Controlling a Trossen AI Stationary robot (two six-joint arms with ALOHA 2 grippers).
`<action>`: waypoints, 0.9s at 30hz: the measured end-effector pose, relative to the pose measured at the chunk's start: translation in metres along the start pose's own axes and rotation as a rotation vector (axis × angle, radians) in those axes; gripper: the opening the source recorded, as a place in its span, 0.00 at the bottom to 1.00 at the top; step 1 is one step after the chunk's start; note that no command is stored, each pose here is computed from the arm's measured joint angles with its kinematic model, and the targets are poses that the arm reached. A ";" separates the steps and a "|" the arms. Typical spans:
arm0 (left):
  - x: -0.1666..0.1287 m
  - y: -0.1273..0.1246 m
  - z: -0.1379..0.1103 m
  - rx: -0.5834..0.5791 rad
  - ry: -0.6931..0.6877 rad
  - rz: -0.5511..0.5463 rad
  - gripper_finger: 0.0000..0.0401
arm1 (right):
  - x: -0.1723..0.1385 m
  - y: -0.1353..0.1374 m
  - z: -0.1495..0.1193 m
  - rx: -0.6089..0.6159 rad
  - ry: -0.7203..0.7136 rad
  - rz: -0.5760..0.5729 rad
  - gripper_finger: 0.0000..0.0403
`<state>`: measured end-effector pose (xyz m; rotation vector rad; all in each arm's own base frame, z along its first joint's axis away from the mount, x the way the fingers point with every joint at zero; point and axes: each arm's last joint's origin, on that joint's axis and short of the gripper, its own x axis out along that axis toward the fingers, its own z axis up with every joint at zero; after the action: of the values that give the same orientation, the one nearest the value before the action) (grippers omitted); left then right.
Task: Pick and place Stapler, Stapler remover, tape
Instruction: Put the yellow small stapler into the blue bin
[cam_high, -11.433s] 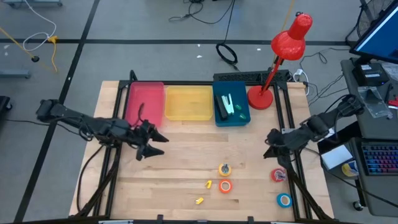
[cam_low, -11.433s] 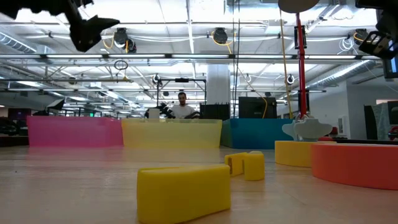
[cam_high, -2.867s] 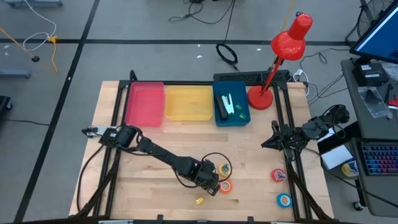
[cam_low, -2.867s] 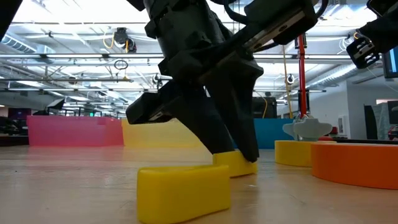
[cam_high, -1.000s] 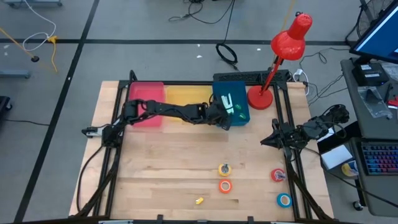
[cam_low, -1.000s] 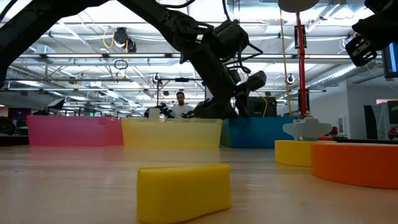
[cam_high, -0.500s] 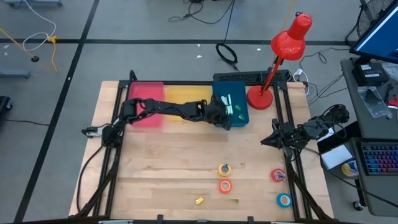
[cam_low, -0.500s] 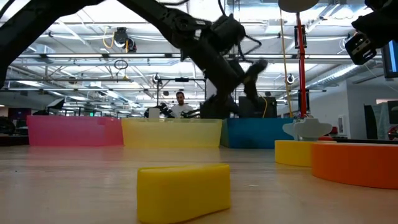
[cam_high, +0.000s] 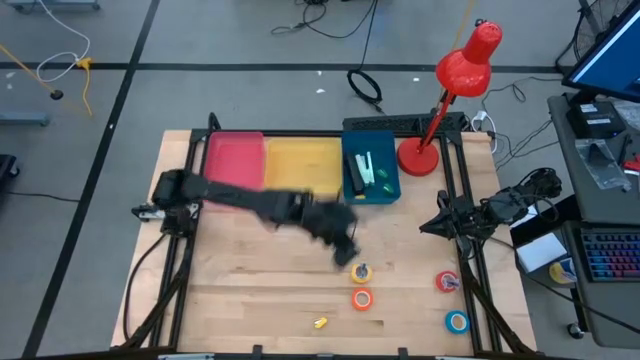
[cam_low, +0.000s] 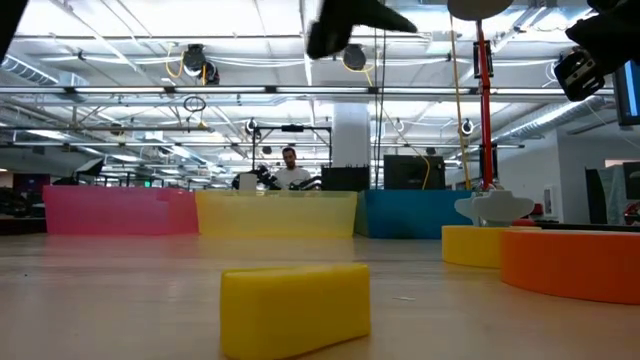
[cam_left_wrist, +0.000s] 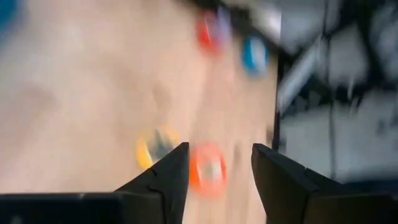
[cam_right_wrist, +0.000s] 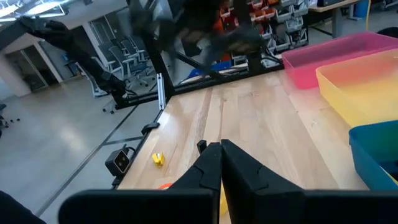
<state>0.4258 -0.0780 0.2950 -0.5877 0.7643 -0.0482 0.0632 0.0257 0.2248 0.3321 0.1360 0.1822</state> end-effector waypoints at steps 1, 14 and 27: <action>0.003 -0.011 -0.013 0.025 0.038 0.010 0.42 | 0.000 0.000 0.000 0.001 -0.003 0.001 0.00; 0.063 -0.067 -0.133 0.048 0.289 0.154 0.36 | 0.000 0.000 0.000 0.004 -0.004 0.002 0.00; 0.099 -0.056 -0.155 -0.136 0.363 0.169 0.33 | 0.000 0.000 0.000 0.008 -0.004 0.004 0.00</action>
<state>0.4041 -0.2244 0.1725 -0.6500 1.1749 0.0550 0.0633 0.0258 0.2253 0.3412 0.1323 0.1846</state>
